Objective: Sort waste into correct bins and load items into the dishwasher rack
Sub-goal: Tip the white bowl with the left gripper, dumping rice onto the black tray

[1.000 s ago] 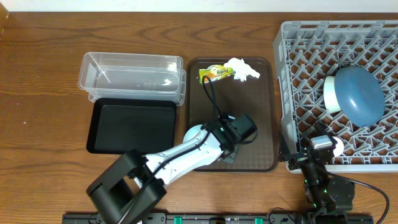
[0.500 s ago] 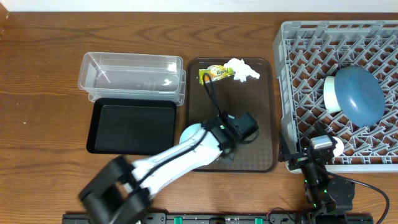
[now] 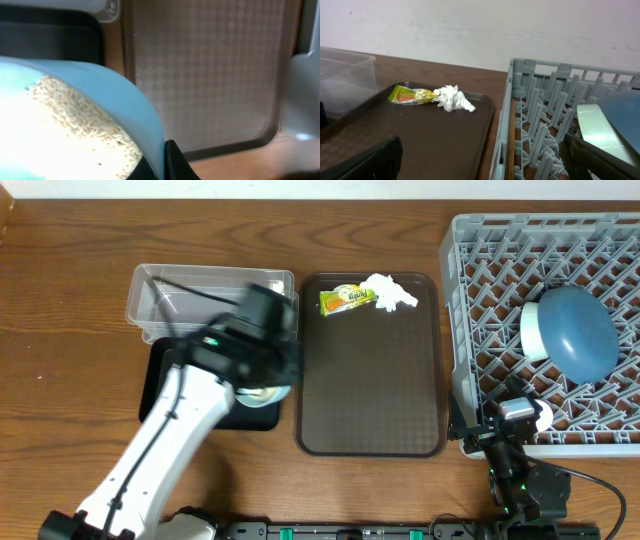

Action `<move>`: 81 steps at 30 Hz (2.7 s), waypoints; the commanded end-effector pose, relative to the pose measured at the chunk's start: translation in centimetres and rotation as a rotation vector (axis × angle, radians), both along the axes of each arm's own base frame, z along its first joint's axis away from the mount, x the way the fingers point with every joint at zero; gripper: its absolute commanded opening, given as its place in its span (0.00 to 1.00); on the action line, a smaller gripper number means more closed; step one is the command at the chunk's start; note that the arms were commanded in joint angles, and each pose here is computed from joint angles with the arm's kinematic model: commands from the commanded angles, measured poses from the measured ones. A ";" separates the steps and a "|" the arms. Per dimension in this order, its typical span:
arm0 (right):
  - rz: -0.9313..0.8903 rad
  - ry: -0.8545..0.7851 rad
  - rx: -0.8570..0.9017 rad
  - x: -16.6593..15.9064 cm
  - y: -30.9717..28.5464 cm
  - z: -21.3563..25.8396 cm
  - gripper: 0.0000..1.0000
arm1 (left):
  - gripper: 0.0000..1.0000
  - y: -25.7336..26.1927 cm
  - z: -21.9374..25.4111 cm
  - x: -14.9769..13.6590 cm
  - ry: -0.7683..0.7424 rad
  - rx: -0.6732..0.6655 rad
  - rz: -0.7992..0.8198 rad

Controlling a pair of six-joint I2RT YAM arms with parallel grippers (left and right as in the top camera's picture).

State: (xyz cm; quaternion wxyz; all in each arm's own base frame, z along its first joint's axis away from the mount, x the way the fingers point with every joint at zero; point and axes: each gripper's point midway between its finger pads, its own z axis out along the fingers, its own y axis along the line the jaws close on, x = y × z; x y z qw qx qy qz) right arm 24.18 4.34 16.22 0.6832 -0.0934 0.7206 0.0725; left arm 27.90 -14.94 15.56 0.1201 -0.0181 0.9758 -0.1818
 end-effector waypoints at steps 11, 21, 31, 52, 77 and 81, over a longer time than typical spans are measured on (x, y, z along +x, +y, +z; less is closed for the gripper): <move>-0.011 0.002 0.011 0.0 -0.3 -0.1 0.99 | 0.06 3.2 2.4 0.3 -0.182 -0.825 -0.162; -0.010 0.002 0.010 0.0 -0.3 -0.1 0.99 | 0.06 7.6 0.2 -0.9 -0.369 -1.026 -0.049; -0.011 0.002 0.011 0.0 -0.3 -0.1 0.99 | 0.06 8.4 0.0 -0.9 -0.389 -1.019 -0.024; -0.011 0.002 0.011 0.0 -0.3 -0.1 0.99 | 0.06 8.3 0.6 -0.2 -0.370 -1.028 -0.021; -0.011 0.002 0.011 0.0 -0.3 -0.1 0.99 | 0.06 5.4 1.3 -0.1 -0.371 -1.032 -0.166; -0.011 0.002 0.010 0.0 -0.3 -0.1 0.99 | 0.06 5.6 -0.3 1.3 -0.243 -0.979 -0.005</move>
